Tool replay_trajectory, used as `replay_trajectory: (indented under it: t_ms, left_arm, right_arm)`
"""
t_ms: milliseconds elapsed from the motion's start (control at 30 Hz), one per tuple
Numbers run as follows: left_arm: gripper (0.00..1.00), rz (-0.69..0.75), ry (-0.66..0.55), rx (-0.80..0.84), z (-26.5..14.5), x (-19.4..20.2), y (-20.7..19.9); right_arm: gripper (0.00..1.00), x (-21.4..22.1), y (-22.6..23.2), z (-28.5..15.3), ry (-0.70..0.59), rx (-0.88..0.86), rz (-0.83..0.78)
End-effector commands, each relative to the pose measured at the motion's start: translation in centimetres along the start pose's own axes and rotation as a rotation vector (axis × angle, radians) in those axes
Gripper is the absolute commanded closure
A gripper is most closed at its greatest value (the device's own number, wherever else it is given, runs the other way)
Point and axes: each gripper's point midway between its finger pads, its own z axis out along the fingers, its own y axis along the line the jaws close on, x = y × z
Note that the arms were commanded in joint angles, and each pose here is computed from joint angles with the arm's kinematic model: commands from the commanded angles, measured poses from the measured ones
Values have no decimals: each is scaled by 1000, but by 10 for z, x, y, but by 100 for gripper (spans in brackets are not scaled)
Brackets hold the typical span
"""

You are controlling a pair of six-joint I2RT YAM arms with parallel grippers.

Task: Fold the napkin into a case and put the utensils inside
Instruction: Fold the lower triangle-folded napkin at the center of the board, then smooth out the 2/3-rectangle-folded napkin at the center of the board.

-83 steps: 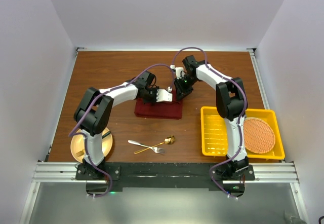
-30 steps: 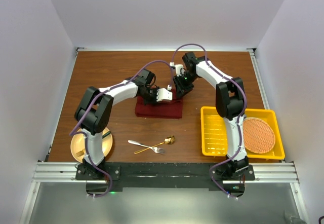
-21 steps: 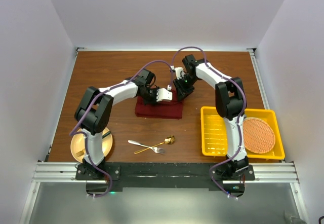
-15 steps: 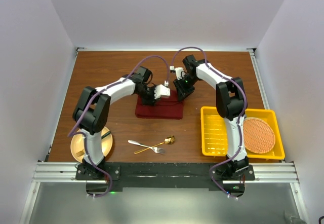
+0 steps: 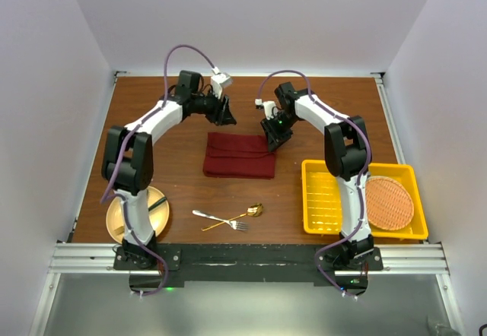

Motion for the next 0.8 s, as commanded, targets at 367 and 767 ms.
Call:
replay_trajectory:
  t_ms: [367, 767]
  left_arm:
    - [39, -719, -244, 266, 54, 8, -13]
    - [45, -971, -87, 70, 64, 128, 30]
  right_arm:
    - [70, -2, -27, 18, -3, 84, -94]
    - [68, -20, -21, 8, -46, 30, -143]
